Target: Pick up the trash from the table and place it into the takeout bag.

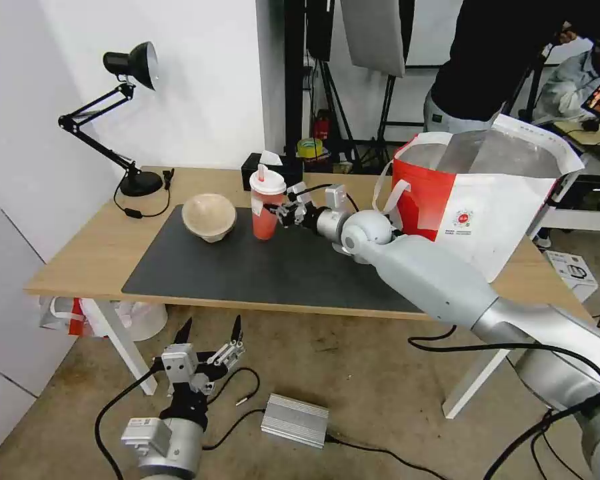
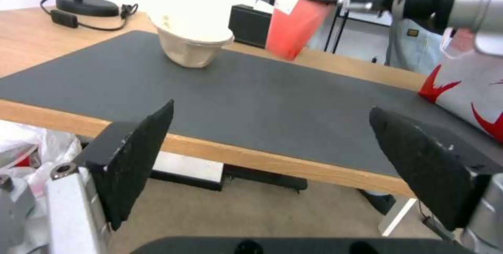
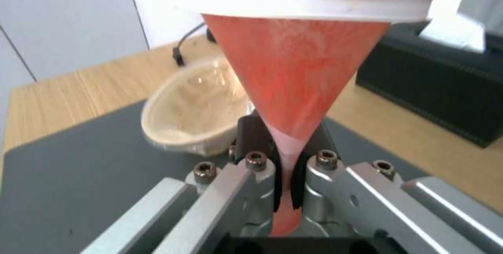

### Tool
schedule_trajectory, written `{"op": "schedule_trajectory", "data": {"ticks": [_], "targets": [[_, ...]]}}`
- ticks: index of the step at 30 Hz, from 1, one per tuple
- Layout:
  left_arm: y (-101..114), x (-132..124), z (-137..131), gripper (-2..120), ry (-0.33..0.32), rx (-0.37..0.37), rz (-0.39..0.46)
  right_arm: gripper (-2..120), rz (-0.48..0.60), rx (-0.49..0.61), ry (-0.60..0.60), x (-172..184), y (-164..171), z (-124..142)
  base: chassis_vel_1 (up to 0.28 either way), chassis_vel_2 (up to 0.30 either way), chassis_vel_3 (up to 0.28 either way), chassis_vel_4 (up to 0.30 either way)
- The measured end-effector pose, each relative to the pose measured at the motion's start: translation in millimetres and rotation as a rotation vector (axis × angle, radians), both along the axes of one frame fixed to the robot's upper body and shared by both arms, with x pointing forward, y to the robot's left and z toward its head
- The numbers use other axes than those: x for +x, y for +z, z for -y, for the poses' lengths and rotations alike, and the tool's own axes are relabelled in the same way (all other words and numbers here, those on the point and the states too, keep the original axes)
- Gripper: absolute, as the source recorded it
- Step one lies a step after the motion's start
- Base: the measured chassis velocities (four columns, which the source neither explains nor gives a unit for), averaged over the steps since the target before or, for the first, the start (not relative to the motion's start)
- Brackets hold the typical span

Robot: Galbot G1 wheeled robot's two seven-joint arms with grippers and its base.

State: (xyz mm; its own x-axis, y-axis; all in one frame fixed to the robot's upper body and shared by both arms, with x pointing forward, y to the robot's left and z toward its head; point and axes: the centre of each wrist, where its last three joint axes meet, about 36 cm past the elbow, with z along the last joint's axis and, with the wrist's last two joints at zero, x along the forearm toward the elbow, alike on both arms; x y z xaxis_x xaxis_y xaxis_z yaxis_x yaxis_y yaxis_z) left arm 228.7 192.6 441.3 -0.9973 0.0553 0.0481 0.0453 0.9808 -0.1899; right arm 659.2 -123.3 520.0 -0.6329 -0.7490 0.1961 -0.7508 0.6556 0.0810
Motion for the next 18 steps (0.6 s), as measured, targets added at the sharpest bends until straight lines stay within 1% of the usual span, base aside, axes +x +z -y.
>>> {"op": "schedule_trajectory", "data": {"ticks": [5, 12, 14, 16, 18], "targets": [[0.8, -0.5, -0.5, 100, 0.001, 0.002, 0.001, 2, 0.040, 0.017, 0.003, -11.4, 20.4, 5.9, 0.000, 0.000, 0.000, 0.000], [1.5, -1.2, -1.0, 100, 0.003, 0.005, 0.002, 2, 0.063, 0.043, 0.002, -21.4, 39.3, 13.2, 0.000, 0.000, 0.000, 0.000], [1.9, -1.4, -1.3, 100, 0.004, 0.006, 0.002, 2, 0.065, 0.048, -0.003, -25.3, 46.1, 17.6, 0.000, 0.000, 0.000, 0.000], [2.5, -2.1, -2.1, 100, 0.006, 0.009, 0.002, 2, 0.077, 0.059, -0.023, -33.0, 56.3, 29.8, 0.000, 0.000, 0.000, 0.000], [2.6, -2.3, -2.4, 100, 0.007, 0.011, 0.002, 2, 0.081, 0.062, -0.026, -35.6, 59.2, 33.0, 0.000, 0.000, 0.000, 0.000]]}}
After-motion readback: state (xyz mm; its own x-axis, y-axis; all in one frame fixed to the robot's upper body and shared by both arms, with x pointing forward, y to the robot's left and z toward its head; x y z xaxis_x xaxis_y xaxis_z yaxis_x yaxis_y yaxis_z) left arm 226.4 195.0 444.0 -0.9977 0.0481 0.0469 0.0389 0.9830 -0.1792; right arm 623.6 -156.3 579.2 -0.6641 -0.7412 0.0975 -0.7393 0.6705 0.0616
